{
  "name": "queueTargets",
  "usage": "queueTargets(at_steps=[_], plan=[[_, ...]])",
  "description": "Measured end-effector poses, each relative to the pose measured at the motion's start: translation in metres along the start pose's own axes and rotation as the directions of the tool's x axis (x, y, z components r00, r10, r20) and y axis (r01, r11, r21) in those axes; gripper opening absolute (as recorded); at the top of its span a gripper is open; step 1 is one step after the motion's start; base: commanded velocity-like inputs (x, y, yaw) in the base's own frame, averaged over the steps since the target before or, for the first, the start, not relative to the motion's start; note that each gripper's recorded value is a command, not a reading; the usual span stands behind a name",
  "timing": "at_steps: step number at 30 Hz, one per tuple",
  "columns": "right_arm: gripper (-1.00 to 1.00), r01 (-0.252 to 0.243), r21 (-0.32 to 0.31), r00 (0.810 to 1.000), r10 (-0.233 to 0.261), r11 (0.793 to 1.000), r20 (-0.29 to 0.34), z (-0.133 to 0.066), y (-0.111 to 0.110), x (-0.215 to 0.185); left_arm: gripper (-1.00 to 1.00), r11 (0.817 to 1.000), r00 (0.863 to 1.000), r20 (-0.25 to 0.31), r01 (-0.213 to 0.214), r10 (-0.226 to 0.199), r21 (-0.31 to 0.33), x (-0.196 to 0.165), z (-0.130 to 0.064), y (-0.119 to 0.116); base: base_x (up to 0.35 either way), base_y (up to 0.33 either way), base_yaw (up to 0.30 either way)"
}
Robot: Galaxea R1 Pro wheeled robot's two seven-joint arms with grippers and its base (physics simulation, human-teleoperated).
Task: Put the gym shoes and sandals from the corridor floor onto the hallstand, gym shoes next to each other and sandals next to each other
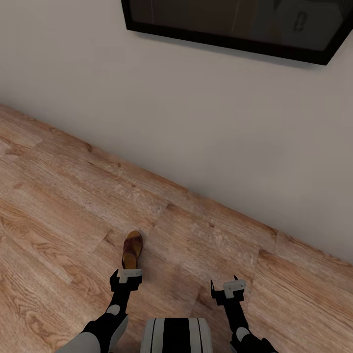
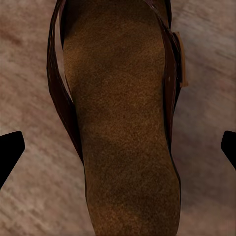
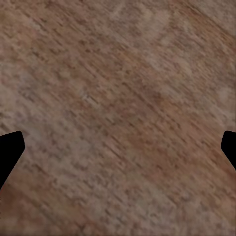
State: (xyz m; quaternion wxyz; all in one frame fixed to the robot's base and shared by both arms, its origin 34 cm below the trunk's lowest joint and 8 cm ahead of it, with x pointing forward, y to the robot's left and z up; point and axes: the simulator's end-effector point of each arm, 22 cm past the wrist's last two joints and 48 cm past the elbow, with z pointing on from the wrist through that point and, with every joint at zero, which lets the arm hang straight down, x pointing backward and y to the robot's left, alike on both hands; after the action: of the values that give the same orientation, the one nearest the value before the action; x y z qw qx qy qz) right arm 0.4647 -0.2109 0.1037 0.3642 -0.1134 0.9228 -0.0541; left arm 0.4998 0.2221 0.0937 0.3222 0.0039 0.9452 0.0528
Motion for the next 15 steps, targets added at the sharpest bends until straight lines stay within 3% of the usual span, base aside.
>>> queueTargets(at_steps=[15], plan=[[1.0, 0.0, -0.002, 1.0, 0.0, 1.0, -0.003, 0.0001, 0.0006, 0.0023, 1.0, 1.0, 1.0, -0.006, -0.001, 0.001, 0.0, 0.0033, 0.0003, -0.0002, 0.0, 0.0, 0.0]])
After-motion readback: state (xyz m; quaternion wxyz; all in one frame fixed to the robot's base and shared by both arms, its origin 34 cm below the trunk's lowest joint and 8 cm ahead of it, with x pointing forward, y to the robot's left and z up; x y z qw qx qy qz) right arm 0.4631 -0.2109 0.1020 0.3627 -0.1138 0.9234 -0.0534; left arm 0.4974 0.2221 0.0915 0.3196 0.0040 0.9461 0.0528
